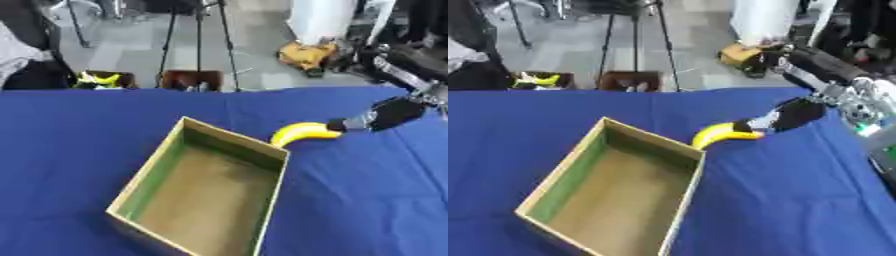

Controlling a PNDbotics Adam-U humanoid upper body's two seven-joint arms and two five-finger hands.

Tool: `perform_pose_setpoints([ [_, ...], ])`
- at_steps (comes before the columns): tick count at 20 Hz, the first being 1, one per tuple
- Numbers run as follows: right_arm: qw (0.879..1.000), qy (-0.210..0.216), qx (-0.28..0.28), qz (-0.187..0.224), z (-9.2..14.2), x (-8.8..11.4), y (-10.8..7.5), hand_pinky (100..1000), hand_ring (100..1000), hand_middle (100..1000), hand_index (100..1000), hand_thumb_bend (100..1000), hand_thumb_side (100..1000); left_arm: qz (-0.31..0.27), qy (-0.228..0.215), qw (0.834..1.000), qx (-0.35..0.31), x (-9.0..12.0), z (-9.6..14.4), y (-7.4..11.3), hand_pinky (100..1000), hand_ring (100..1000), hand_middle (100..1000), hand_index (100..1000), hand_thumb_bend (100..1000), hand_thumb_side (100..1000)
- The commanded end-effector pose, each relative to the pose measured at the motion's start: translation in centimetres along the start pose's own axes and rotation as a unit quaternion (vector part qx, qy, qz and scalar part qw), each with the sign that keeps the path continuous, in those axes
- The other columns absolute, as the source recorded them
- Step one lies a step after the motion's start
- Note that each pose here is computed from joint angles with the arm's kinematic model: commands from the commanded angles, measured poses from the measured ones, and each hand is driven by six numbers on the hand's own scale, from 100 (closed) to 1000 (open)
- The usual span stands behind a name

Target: Pick up objects on the table and place them in the box.

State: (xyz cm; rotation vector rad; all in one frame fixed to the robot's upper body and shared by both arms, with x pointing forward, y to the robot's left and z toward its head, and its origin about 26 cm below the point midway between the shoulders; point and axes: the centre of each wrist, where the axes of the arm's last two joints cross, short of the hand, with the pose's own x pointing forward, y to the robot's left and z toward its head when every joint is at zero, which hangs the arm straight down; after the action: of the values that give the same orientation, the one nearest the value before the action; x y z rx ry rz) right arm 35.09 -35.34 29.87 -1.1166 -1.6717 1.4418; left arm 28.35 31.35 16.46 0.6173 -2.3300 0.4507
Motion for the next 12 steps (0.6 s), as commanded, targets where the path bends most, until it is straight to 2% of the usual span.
perform_pose_setpoints([
  [1,0.999,0.010,0.009,0.035,0.0,-0.6,-1.4,837,847,772,903,540,583,0.001,-0.012,1.000,-0.004,0.5,-0.3,-0.1,222,432,421,618,100,1000],
  [6,0.999,0.008,0.020,0.041,-0.4,-0.9,-1.2,840,835,783,902,446,569,0.003,-0.011,1.000,-0.005,0.5,-0.3,-0.2,220,431,421,617,100,1000],
  [9,0.999,0.010,0.028,0.044,-0.8,-1.0,-1.0,835,826,781,892,434,556,0.003,-0.010,1.000,-0.007,0.5,-0.2,-0.2,220,430,421,617,100,1000],
  [12,0.998,0.016,0.041,0.040,-1.3,-1.4,-0.5,826,809,769,881,459,512,0.005,-0.011,1.000,-0.008,0.5,-0.2,-0.3,219,430,421,617,100,1000],
])
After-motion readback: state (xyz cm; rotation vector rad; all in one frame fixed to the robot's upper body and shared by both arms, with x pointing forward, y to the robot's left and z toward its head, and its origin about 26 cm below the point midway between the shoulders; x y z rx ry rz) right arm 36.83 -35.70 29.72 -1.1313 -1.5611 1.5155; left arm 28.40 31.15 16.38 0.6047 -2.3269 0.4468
